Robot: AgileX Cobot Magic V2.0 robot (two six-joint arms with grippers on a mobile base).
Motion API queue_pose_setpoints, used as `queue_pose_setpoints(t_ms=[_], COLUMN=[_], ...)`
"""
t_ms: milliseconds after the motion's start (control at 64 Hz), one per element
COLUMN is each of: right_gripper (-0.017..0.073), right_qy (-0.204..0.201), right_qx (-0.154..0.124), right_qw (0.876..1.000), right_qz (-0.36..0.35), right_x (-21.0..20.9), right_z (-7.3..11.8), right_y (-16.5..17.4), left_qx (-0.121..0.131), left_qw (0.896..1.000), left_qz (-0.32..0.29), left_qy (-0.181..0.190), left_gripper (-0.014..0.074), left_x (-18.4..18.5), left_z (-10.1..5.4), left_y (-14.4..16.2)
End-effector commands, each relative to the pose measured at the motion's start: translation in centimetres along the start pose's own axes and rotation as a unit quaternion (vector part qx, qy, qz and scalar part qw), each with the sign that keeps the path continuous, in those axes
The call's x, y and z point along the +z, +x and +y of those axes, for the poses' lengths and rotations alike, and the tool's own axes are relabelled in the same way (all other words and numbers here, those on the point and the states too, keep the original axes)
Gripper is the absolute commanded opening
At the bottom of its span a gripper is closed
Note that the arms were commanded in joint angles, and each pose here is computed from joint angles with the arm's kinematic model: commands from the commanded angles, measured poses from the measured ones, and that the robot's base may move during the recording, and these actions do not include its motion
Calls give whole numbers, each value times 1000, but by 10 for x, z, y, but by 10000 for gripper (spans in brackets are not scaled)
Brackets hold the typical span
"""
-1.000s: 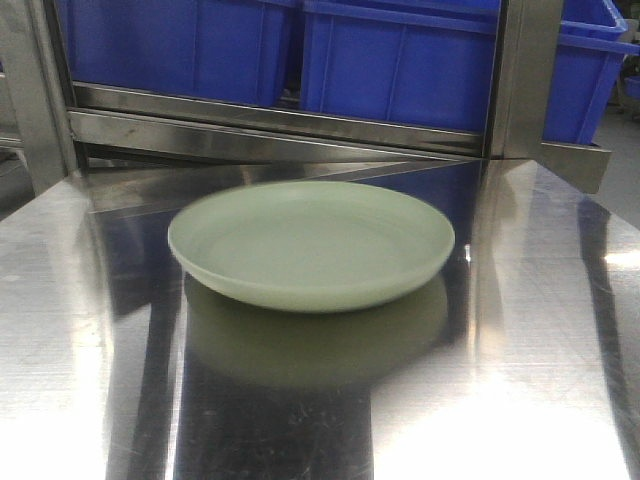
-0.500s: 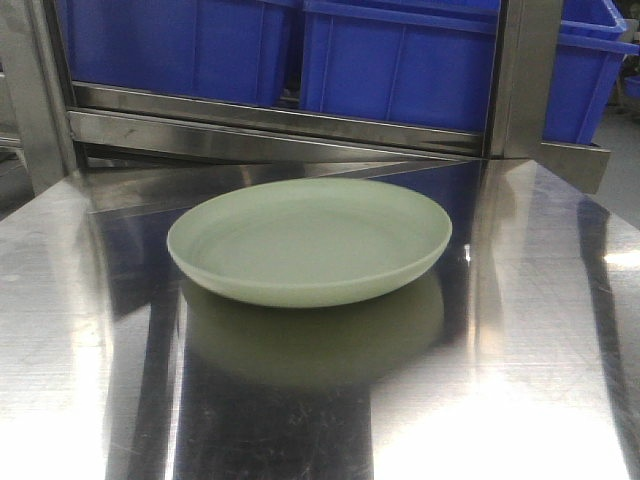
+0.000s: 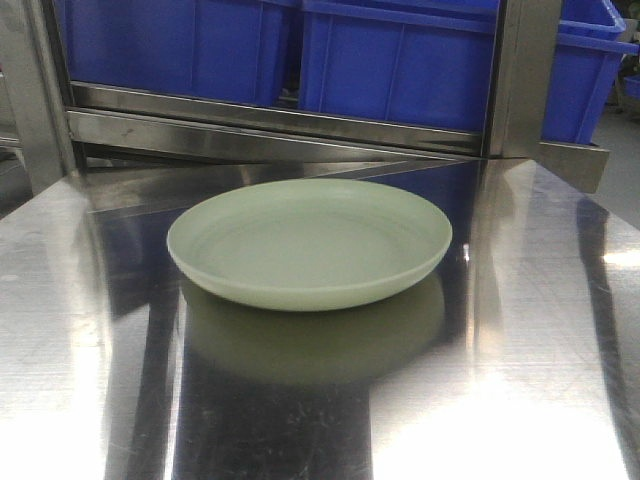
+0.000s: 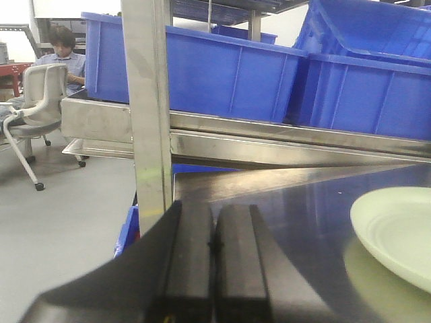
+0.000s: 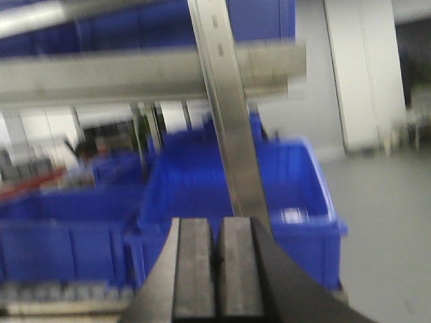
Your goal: Place green plate on second shelf with right arm
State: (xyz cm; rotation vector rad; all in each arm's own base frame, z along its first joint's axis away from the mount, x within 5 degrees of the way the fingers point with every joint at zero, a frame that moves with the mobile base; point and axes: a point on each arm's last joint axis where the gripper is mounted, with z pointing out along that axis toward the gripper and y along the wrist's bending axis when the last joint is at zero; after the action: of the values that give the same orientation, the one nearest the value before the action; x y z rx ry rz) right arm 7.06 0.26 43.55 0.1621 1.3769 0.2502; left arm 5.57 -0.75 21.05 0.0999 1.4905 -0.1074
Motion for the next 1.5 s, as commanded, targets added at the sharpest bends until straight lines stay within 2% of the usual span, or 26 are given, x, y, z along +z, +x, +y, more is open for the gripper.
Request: queue_pose_setpoints(t_ms=[0, 94, 188, 312, 391, 453, 547, 672, 734, 1031, 1109, 1234, 1328, 1406, 1484], right_gripper=[54, 54, 54, 54, 74, 132, 320, 541, 573, 573, 571, 571, 568, 518, 420], right_qy=[7, -6, -37, -63, -68, -67, -64, -55, -50, -32, -28, -19, -18, -20, -20], right_qx=[9, 18, 21, 20, 15, 21, 49, 80, 83, 95, 106, 125, 128, 128, 128], right_qw=[997, 976, 940, 906, 879, 853, 819, 788, 781, 771, 767, 753, 752, 757, 759], right_qz=[81, 218, 339, 419, 472, 518, 568, 608, 618, 629, 633, 646, 646, 641, 638], right_x=[38, 79, 114, 153, 173, 186, 198, 208, 212, 224, 227, 230, 231, 232, 232], right_z=[6, 14, 27, 45, 53, 58, 64, 66, 65, 62, 62, 61, 63, 64, 65], right_y=[-12, 2, 31, 72, 104, 132, 168, 200, 211, 243, 251, 268, 274, 274, 274], left_qx=[-4, -4, -4, -4, -4, -4, -4, -4, -4, -4, -4, -4, -4, -4, -4], left_qw=[1000, 1000, 1000, 1000, 1000, 1000, 1000, 1000, 1000, 1000, 1000, 1000, 1000, 1000, 1000], left_qz=[-31, -31, -31, -31, -31, -31, -31, -31, -31, -31, -31, -31, -31, -31, -31], left_qy=[0, 0, 0, 0, 0, 0, 0, 0, 0, 0, 0, 0, 0, 0, 0], left_gripper=[130, 130, 130, 130, 130, 130, 130, 130, 130, 130, 130, 130, 130, 130, 130], left_x=[-1, -1, -1, -1, -1, -1, -1, -1, -1, -1, -1, -1, -1, -1, -1], left_z=[0, 0, 0, 0, 0, 0, 0, 0, 0, 0, 0, 0, 0, 0, 0], left_y=[5, 5, 5, 5, 5, 5, 5, 5, 5, 5, 5, 5, 5, 5, 5])
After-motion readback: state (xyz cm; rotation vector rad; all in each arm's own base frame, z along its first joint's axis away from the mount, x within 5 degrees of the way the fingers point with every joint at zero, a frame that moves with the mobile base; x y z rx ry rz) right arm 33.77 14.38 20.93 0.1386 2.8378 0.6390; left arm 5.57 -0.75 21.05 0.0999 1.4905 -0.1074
